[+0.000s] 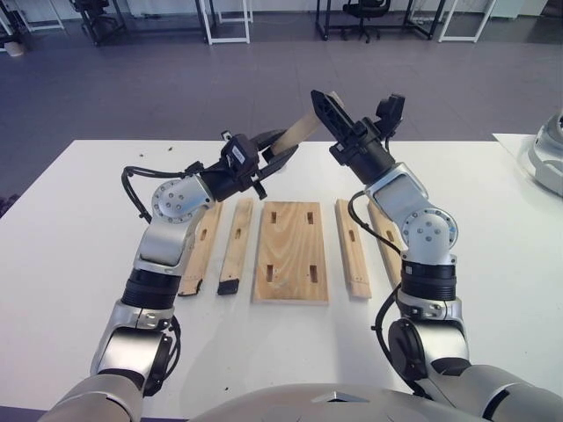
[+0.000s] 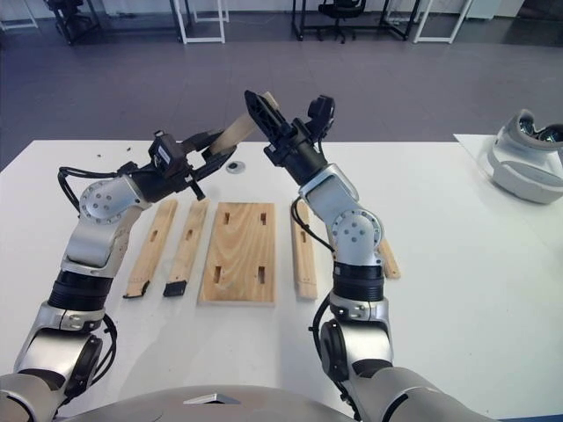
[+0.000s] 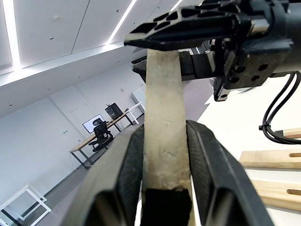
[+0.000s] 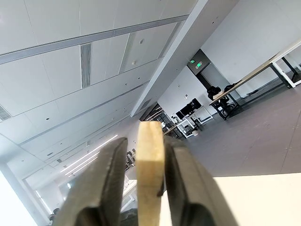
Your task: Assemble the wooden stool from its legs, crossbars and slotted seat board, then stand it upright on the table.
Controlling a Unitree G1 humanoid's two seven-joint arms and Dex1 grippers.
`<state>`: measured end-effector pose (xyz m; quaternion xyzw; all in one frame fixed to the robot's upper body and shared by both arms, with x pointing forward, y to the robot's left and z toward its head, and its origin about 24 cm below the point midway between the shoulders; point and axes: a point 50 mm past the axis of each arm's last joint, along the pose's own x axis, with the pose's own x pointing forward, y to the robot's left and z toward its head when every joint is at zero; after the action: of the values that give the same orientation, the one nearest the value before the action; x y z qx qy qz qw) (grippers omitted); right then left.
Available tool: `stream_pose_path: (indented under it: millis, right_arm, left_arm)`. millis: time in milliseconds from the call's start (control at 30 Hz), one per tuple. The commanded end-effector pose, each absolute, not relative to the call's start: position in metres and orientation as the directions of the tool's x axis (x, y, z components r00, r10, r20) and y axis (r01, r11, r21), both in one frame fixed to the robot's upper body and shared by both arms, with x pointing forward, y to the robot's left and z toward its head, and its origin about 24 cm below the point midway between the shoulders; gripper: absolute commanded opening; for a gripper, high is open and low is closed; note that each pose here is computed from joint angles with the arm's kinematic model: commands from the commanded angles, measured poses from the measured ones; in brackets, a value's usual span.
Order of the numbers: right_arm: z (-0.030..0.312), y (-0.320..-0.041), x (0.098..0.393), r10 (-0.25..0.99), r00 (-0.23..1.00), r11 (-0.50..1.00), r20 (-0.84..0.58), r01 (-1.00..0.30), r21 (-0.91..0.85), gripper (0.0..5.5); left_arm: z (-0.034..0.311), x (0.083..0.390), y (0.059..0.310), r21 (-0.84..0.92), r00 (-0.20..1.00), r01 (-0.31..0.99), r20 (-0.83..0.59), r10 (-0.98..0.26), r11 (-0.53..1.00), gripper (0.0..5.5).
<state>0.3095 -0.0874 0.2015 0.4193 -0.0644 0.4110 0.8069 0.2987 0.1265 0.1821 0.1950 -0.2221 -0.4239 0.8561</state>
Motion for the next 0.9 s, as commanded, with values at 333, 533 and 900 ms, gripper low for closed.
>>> stream_pose_path:
  millis: [333,533,900]
  right_arm:
    - [0.104,-0.185,0.268,0.172,0.981,0.707,0.093,-0.188,0.682,0.42]
    - [0.083,-0.179,0.256,0.173,0.985,0.701,-0.011,-0.115,0.704,0.42]
    - [0.065,-0.187,0.253,0.087,0.990,0.784,-0.115,0.003,0.621,0.42]
  left_arm:
    - [0.155,0.292,0.166,0.422,0.721,0.570,0.154,-0.675,0.705,2.64]
    - [0.156,0.293,0.192,0.294,0.843,0.416,0.231,-0.486,0.861,3.05]
    - [0.145,0.289,0.206,0.217,0.895,0.350,0.210,-0.394,0.911,3.05]
